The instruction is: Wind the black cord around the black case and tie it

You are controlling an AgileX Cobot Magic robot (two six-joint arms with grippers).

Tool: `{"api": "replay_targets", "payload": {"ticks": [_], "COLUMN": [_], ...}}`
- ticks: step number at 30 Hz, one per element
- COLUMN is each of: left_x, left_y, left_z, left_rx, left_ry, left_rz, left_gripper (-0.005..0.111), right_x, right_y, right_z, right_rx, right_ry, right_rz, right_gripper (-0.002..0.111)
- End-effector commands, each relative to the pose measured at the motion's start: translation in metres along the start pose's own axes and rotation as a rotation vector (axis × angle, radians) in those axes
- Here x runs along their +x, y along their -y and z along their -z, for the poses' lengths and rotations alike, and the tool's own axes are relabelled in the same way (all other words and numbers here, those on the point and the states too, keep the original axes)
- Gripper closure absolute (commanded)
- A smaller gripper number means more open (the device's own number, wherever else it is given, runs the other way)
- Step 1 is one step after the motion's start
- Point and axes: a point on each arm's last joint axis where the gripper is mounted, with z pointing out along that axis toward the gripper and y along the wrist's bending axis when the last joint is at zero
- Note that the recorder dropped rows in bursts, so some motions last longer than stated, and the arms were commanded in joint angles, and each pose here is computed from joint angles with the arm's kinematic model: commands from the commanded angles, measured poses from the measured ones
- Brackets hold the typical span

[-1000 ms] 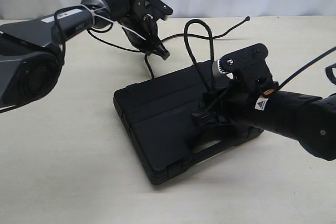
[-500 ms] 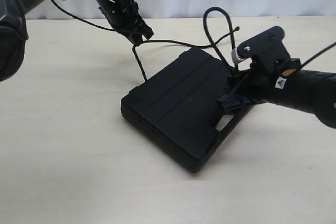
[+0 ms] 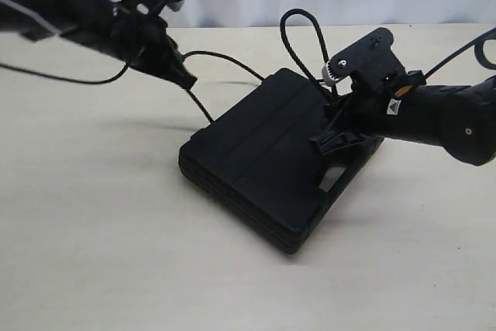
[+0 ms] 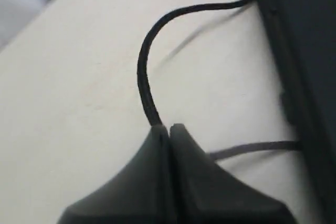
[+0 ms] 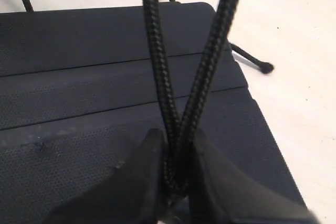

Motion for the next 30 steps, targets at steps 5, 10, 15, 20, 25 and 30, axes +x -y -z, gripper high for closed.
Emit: {"api": "replay_targets", "payload": {"ticks": [5, 10, 15, 20, 25, 30], "left_x": [0.088, 0.072, 0.015, -0.004, -0.019, -0.039], "left_y": [0.017, 0.007, -0.016, -0.021, -0.026, -0.048], "left_z": [0.032, 0.033, 0.040, 0.015, -0.025, -0.054], "left_rx": [-0.237, -0.280, -0.182, -0.101, 0.027, 0.124], "left_ry": [0.005, 0.058, 0.121, 0.097, 0.032, -0.111], "left_rz": [-0.183, 0.010, 0.189, 0.185, 0.281, 0.242], "left_gripper": [0.107, 0.107, 0.101, 0.077, 0.050, 0.058], "right_x": [-0.006, -0.004, -0.003, -0.003, -0.001, 0.000], "right_y": [0.003, 0.003, 0.002, 0.002, 0.001, 0.001], "right_z": [0.001, 0.001, 0.001, 0.001, 0.001, 0.001], "right_rx": [0.009, 0.006, 0.004, 0.003, -0.001, -0.003], "right_ry": [0.029, 0.013, -0.003, -0.005, -0.020, -0.032], "right_rz": [0.003, -0.019, -0.044, -0.046, -0.045, -0.045], "right_gripper": [0.104, 0.104, 0.104, 0.104, 0.104, 0.104]}}
